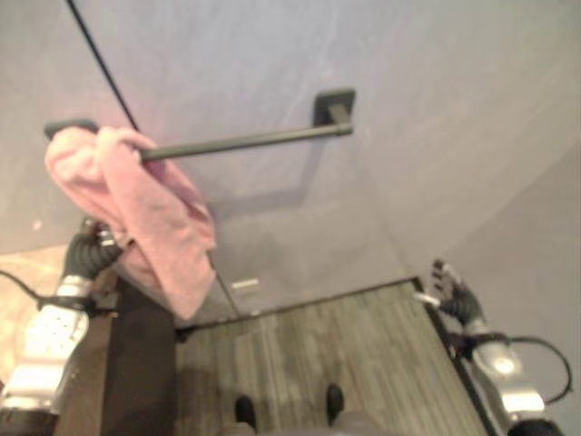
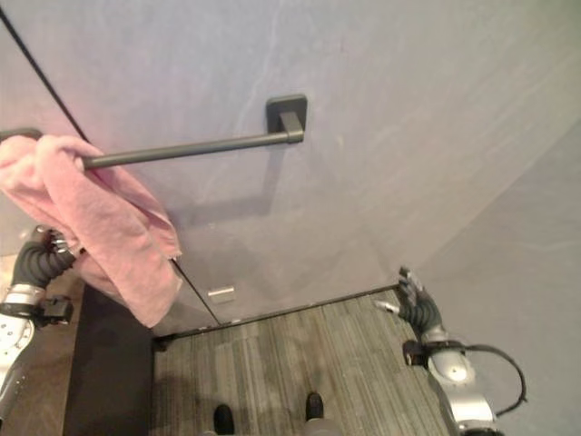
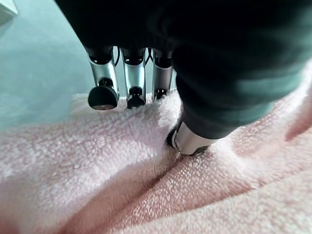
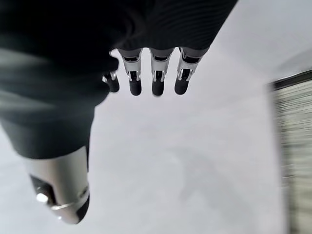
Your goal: Put brush and paste in cup on sink, flatten towel.
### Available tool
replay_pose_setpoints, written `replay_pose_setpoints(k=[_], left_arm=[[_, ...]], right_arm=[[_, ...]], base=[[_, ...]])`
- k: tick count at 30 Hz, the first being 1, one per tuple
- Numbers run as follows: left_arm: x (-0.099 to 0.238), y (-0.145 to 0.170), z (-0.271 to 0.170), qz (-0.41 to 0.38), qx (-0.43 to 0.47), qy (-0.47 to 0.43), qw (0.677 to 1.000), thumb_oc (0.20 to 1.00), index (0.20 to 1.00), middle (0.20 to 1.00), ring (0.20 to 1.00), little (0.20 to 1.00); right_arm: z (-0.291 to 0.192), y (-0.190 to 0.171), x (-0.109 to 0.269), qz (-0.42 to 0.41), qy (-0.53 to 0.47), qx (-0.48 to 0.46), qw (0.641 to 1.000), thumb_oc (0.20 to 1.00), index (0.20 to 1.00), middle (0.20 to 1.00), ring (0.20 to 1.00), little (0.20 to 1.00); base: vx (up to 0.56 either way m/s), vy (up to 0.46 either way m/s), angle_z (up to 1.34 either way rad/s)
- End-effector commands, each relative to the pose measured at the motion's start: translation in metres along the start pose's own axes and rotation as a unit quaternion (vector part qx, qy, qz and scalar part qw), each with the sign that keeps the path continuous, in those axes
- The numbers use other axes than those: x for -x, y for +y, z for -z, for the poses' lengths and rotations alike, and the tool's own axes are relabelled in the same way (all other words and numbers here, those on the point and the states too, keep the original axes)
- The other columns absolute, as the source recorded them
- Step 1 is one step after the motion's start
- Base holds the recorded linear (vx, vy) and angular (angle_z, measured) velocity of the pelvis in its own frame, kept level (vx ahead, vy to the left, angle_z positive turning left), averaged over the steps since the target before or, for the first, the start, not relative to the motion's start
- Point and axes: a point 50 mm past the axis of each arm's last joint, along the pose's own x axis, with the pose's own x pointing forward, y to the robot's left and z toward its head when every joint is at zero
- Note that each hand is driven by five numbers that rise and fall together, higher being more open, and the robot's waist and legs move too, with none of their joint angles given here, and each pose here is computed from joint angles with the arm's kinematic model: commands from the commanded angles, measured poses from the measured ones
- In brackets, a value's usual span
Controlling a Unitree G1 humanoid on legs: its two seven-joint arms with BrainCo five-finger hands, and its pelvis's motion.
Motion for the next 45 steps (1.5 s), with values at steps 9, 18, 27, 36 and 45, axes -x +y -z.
replay_pose_setpoints(k=[9,18,27,36,45], left_arm=[[-0.024,-0.005,-0.038,0.023,0.0,-0.088,0.996,0.2,0.2,0.2,0.2,0.2],[-0.037,-0.011,-0.063,0.034,0.017,-0.138,0.99,0.2,0.2,0.2,0.2,0.2],[-0.045,-0.006,-0.08,0.024,0.018,-0.171,0.985,0.2,0.2,0.2,0.2,0.2],[-0.052,-0.004,-0.091,0.007,0.021,-0.192,0.981,0.2,0.2,0.2,0.2,0.2],[-0.053,-0.003,-0.094,0.013,0.013,-0.194,0.981,0.2,0.2,0.2,0.2,0.2]], right_arm=[[-0.115,0.081,-0.067,-0.194,-0.184,0.044,0.962,1.0,1.0,1.0,1.0,1.0],[-0.17,0.114,-0.106,-0.185,-0.23,0.08,0.952,1.0,1.0,1.0,1.0,1.0],[-0.21,0.128,-0.12,-0.174,-0.261,0.104,0.944,1.0,1.0,1.0,1.0,1.0],[-0.249,0.159,-0.118,-0.217,-0.292,0.083,0.928,1.0,1.0,1.0,1.0,1.0],[-0.263,0.188,-0.106,-0.307,-0.277,-0.028,0.91,1.0,1.0,1.0,1.0,1.0]], base=[[-0.04,0.003,0.01],[-0.06,0.003,0.13],[-0.05,0.002,0.07],[0.01,0.0,0.04],[0.0,0.0,0.01]])
